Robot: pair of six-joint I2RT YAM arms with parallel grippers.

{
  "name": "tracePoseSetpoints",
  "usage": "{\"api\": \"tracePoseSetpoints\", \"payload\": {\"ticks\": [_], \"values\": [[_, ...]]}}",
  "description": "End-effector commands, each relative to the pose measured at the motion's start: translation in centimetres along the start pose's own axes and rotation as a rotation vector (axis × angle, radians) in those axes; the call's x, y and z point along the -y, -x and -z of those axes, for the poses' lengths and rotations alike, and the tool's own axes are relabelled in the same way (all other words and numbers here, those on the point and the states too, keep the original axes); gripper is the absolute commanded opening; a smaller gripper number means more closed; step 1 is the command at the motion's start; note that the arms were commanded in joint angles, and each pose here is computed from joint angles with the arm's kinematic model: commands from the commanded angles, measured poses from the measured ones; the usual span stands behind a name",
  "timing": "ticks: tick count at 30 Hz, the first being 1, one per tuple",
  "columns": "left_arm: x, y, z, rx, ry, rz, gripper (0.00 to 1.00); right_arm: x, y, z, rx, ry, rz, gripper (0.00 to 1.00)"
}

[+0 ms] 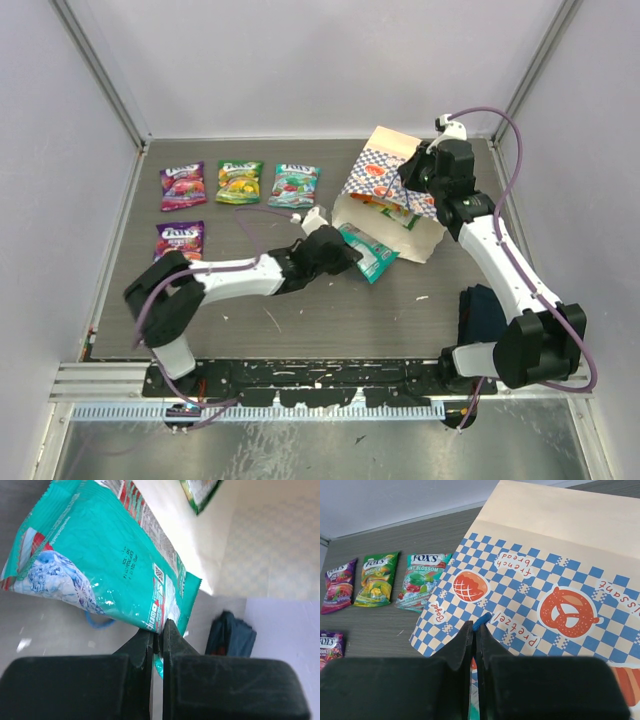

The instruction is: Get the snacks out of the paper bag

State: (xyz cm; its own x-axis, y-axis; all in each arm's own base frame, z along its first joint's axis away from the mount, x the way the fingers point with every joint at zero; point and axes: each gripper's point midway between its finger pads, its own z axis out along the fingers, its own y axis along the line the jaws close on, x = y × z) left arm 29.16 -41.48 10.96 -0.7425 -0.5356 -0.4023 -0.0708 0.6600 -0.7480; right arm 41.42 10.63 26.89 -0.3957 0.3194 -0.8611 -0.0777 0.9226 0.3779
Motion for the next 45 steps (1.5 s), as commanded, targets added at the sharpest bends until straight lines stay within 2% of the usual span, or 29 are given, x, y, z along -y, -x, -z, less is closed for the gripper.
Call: {"api": "tracePoseSetpoints", "payload": {"ticks": [1,4,7,10,14,18,22,26,34,44,45], "values": [[1.3,2.1,6.1,0.031,-0.078,0.054,0.0,-1.4,3.5,1.0,0.105,0.038,-0.018,0.01],[-0.7,3.1,8.8,0.015,-0.038,0.165,0.0,-1.6,3.4,0.9,0.101,0.048,-0.035,0.01],[-2.0,4.9,11.1,0.064,-0.002,0.251,0.0,-1.8,3.2,0.8,0.094,0.061,-0.05,0.01],[-1.6,7.6,14.4,0.124,0.014,0.313,0.0,-2.0,3.3,1.0,0.094,0.067,-0.059,0.01],[-3.2,10.5,17.8,0.212,0.149,0.419,0.0,-2.2,3.4,1.2,0.095,0.072,-0.069,0.01],[-4.3,11.6,19.7,0.261,0.196,0.636,0.0,-2.4,3.3,1.3,0.089,0.076,-0.076,0.01],[-4.5,11.9,19.3,0.278,0.164,0.842,0.0,-2.6,3.3,1.4,0.088,0.082,-0.081,0.01],[-5.1,13.4,19.4,0.368,0.198,0.912,0.0,-2.9,3.4,1.5,0.089,0.089,-0.082,0.01],[-6.7,14.5,17.7,0.476,0.238,1.13,0.0,-2.9,3.6,1.8,0.098,0.083,-0.083,0.01],[-7.1,16.0,12.8,0.492,0.215,1.302,0.0,-3.0,3.8,2.2,0.106,0.084,-0.08,0.01],[-6.8,16.4,12.6,0.499,0.19,1.309,0.11,-2.9,3.9,2.2,0.107,0.082,-0.078,0.01]]}}
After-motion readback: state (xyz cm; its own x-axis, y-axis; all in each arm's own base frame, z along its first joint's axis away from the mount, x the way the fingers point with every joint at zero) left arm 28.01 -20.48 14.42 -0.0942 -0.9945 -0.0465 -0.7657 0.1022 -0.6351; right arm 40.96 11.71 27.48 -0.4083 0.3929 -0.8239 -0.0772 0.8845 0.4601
